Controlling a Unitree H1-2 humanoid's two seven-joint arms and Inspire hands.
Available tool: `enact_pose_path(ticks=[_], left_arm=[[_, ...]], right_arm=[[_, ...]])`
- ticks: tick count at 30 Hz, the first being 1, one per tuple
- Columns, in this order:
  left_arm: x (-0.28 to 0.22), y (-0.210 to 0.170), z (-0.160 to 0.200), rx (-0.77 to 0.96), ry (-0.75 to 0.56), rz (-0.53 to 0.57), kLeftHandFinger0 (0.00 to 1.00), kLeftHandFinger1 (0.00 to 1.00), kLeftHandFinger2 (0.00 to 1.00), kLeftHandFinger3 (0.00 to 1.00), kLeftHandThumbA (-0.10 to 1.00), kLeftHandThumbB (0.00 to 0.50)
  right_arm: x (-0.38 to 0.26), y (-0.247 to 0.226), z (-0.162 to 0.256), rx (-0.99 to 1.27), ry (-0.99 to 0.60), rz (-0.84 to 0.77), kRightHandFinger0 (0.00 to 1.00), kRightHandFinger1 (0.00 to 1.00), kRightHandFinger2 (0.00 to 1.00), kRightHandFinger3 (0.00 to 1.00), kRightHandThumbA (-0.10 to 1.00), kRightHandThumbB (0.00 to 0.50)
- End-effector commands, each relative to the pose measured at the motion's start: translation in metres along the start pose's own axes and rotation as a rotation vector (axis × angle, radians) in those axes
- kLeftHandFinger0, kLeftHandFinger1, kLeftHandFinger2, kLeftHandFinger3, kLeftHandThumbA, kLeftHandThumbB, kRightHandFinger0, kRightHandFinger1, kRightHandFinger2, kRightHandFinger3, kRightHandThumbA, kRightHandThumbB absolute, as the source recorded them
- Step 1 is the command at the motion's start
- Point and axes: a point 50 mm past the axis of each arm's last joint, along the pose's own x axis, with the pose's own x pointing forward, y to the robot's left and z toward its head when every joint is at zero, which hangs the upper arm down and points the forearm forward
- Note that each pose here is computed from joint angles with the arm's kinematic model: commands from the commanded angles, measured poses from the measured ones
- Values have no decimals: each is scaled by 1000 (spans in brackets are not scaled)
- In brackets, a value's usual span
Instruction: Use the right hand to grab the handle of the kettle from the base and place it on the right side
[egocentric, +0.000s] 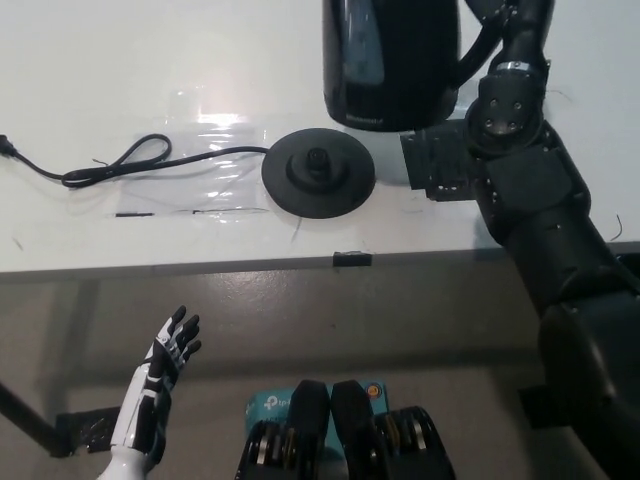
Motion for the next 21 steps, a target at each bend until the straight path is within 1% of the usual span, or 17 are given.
enact_pose_path(ticks=[1,3,4,5,7,8,9,10,11,12,13,15,18,20,21], left_arm=[[3,6,7,12,-54,-10,1000,1000,1000,1000,1000,495],[0,6,6,6,-50,-8,1000,1000,1000,1000,1000,494],[-1,6,5,7,-48,-9,1000,1000,1000,1000,1000,496],[-1,6,5,5,-47,-9,1000,1000,1000,1000,1000,495],[-3,5,4,2,-42,-7,1000,1000,1000,1000,1000,499],[-3,5,4,-6,-39,-7,1000,1000,1000,1000,1000,500],[-4,5,4,-4,-37,-7,1000,1000,1000,1000,1000,500],[-4,5,4,-4,-38,-6,1000,1000,1000,1000,1000,500],[-4,5,4,-5,-38,-4,1000,1000,1000,1000,1000,500],[-4,5,3,-5,-39,-2,1000,1000,1000,1000,1000,499],[-4,5,3,-4,-39,-1,1000,1000,1000,1000,1000,498],[-5,6,4,-5,-38,-2,1000,1000,1000,1000,1000,497],[-5,6,4,-10,-39,-5,1000,1000,1000,1000,1000,483],[-6,6,1,-14,-31,-5,1000,1000,1000,1000,1000,498],[-6,6,0,-14,-29,-5,1000,1000,1000,1000,1000,500]], right_arm=[[42,-16,86,147,-281,-106,0,58,462,612,-100,79],[46,-28,76,112,-284,-126,0,31,430,562,-100,98],[47,-31,72,100,-277,-129,0,3,394,517,-100,101],[49,-37,66,84,-273,-134,0,1,377,494,-100,100],[50,-42,60,41,-269,-152,0,0,281,392,-100,104],[51,-47,55,41,-267,-155,0,0,278,378,-100,105],[51,-51,50,37,-264,-154,0,0,329,395,-100,103],[52,-55,44,30,-263,-153,0,0,357,414,-100,102],[52,-58,41,22,-263,-155,0,0,382,401,-100,106],[53,-60,38,11,-264,-154,0,0,408,397,-100,96],[53,-64,34,-3,-260,-149,0,1,435,417,-100,92],[54,-70,29,-33,-261,-154,0,0,404,427,-100,97],[56,-77,24,-45,-251,-165,0,0,406,429,-100,92],[55,-81,20,-56,-246,-178,0,17,462,465,-100,83],[55,-82,19,-61,-247,-180,0,18,466,468,-100,83]])
